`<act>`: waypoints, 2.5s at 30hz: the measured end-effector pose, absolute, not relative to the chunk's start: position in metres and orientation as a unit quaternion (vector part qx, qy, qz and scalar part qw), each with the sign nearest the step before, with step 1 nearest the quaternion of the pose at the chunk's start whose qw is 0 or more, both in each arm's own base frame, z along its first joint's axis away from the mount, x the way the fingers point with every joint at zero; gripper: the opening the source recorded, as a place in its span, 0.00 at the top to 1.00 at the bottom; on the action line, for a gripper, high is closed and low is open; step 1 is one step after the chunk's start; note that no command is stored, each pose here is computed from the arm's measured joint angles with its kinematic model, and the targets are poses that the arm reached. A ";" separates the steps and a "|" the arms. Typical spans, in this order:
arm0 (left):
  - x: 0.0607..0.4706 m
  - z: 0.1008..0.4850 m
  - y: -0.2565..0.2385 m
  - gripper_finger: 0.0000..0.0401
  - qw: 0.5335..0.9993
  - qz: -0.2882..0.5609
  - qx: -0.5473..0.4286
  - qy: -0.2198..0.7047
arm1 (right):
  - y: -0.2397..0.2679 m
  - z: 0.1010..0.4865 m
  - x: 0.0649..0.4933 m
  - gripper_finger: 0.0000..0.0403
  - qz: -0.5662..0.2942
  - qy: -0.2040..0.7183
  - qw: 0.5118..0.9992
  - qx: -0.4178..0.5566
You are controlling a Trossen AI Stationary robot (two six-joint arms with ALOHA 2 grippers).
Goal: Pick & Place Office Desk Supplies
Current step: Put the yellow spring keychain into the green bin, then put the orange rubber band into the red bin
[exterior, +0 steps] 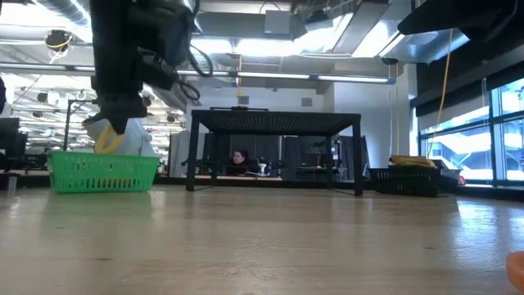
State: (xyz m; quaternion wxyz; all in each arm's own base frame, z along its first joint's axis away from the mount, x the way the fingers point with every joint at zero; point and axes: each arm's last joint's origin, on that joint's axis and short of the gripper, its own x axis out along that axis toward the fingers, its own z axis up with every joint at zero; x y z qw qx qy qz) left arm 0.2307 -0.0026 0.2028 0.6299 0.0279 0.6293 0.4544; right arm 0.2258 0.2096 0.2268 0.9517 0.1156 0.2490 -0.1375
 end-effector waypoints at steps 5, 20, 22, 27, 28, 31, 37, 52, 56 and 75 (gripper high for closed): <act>0.228 0.198 0.003 0.94 0.619 0.472 0.012 0.627 | 0.210 0.227 0.226 0.40 -0.137 0.250 0.952 0.115; 0.231 0.199 0.002 0.69 0.621 0.447 -0.025 0.643 | 0.211 0.226 0.226 0.40 -0.114 0.274 0.947 0.127; 0.235 0.205 0.000 0.68 0.630 0.440 -0.028 0.639 | 0.213 0.224 0.225 0.40 -0.085 0.302 0.939 0.139; 0.248 0.223 -0.010 0.68 0.666 0.429 -0.031 0.609 | 0.217 0.217 0.227 0.40 -0.033 0.356 0.922 0.148; 0.250 0.227 -0.013 0.68 0.674 0.426 -0.034 0.602 | 0.219 0.213 0.228 0.40 -0.029 0.362 0.921 0.139; 0.256 0.236 -0.027 0.69 0.700 0.419 -0.049 0.576 | 0.224 0.200 0.233 0.40 -0.011 0.381 0.918 0.112; 0.265 0.242 -0.065 0.70 0.766 0.363 -0.065 0.526 | 0.239 0.166 0.250 0.40 0.092 0.417 0.903 0.047; 0.267 0.247 -0.132 0.71 0.859 0.241 -0.093 0.442 | 0.235 0.119 0.277 0.40 0.152 0.450 0.880 0.009; 0.265 0.247 -0.138 0.72 0.865 0.239 -0.085 0.432 | 0.236 0.112 0.278 0.45 0.153 0.452 0.879 0.008; 0.265 0.248 -0.138 0.72 0.869 0.245 -0.076 0.424 | 0.235 0.108 0.279 0.98 0.154 0.455 0.877 -0.001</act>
